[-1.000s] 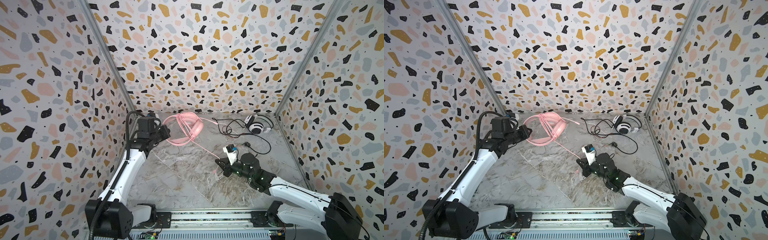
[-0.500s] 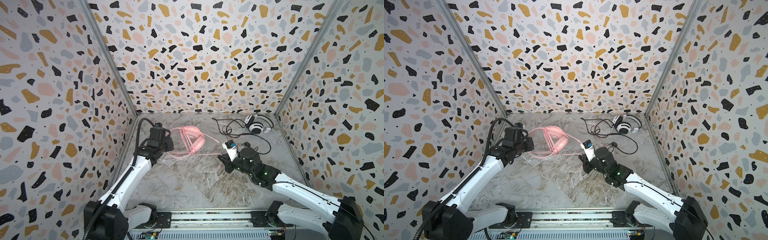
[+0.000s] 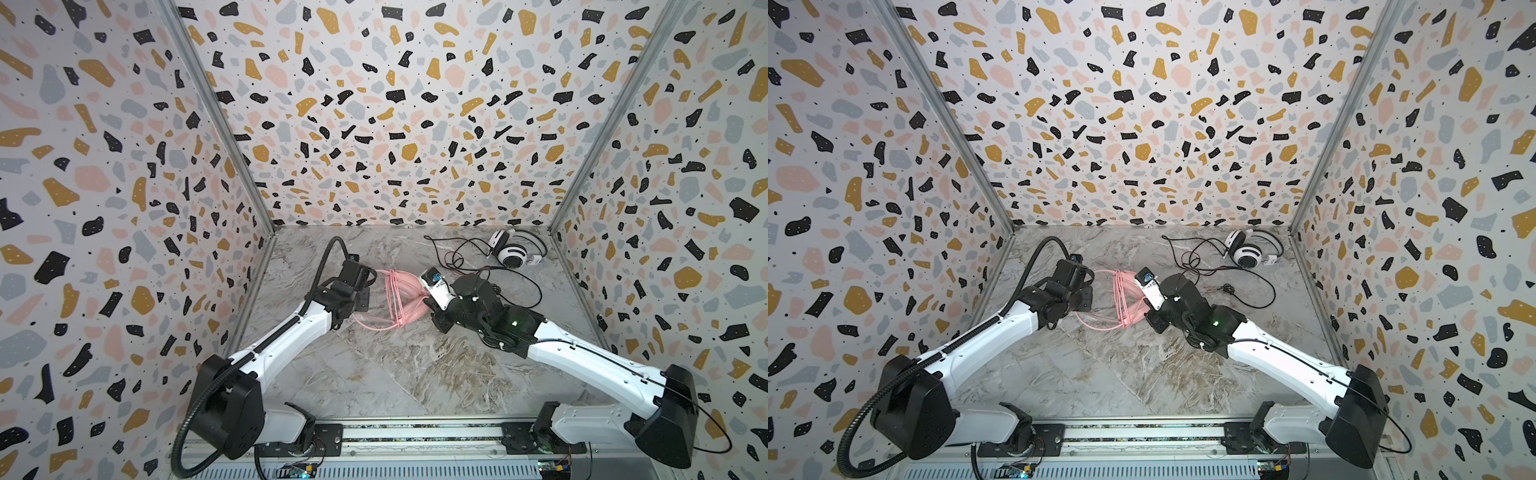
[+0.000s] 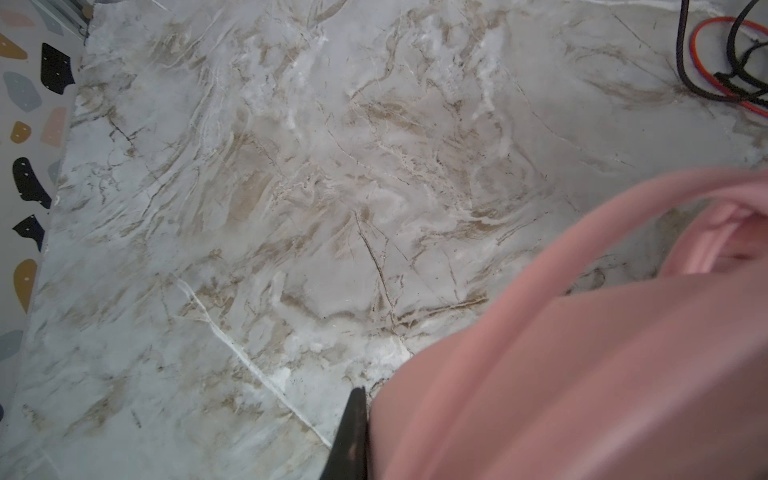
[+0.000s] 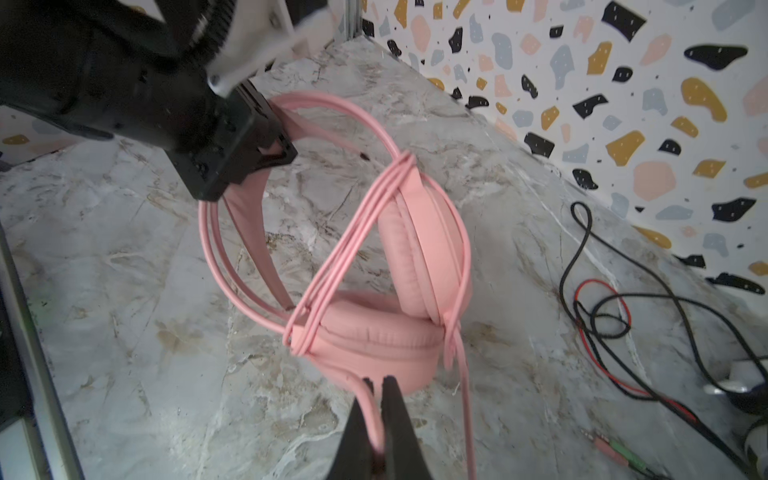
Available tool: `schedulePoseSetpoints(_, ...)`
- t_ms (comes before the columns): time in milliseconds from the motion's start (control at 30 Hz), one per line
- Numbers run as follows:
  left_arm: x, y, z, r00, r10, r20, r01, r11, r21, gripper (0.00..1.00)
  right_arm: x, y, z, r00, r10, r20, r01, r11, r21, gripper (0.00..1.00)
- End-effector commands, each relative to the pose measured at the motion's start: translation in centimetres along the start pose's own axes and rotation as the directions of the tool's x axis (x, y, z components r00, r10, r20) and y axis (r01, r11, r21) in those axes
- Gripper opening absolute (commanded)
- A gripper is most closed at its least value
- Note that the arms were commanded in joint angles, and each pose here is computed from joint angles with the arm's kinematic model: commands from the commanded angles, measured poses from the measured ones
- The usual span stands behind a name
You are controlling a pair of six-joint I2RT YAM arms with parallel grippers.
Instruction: Wrap the headphones
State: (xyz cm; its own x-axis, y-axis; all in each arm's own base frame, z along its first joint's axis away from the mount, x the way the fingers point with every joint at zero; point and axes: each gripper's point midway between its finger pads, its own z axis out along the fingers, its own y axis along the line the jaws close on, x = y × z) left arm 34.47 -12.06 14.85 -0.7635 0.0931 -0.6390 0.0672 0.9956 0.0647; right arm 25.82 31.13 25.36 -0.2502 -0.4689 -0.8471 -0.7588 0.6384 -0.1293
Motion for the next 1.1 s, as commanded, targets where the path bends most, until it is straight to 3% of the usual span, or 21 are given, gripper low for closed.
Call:
schedulePoseSetpoints(0, -0.6, -0.8, 0.0, 0.997, 0.080, 0.002, -0.080, 0.997, 0.013, 0.00, -4.6, -1.6, -1.3, 0.991, -0.108, 0.075, 0.097, 0.986, 0.134, 0.00)
schedulePoseSetpoints(200, 0.4, -2.8, 0.6, 0.990, 0.134, -0.030, -0.131, 0.987, 0.090, 0.00, -6.2, -2.4, 0.7, 0.967, -0.253, -0.003, 0.245, 0.933, 0.263, 0.00)
schedulePoseSetpoints(400, 1.9, -5.3, 0.8, 0.982, 0.178, -0.067, -0.157, 0.958, 0.238, 0.00, -8.6, -3.3, 1.6, 0.931, -0.362, 0.039, 0.325, 0.876, 0.356, 0.02)
schedulePoseSetpoints(600, 2.8, -6.0, 0.8, 0.976, 0.201, -0.086, -0.170, 0.945, 0.281, 0.00, -9.4, -3.3, 2.0, 0.845, -0.521, 0.120, 0.429, 0.794, 0.431, 0.02)
schedulePoseSetpoints(667, 3.0, -6.0, 0.9, 0.974, 0.208, -0.091, -0.174, 0.943, 0.284, 0.00, -9.4, -3.6, 1.9, 0.825, -0.547, 0.142, 0.431, 0.772, 0.467, 0.02)
schedulePoseSetpoints(867, 3.4, -6.0, 1.1, 0.971, 0.214, -0.103, -0.178, 0.942, 0.284, 0.00, -8.4, -4.5, 1.8, 0.796, -0.543, 0.266, 0.393, 0.800, 0.454, 0.02)
schedulePoseSetpoints(1067, 3.6, -6.1, 1.4, 0.968, 0.222, -0.114, -0.182, 0.940, 0.290, 0.00, -10.1, -4.9, -0.7, 0.740, -0.596, 0.312, 0.382, 0.754, 0.535, 0.02)
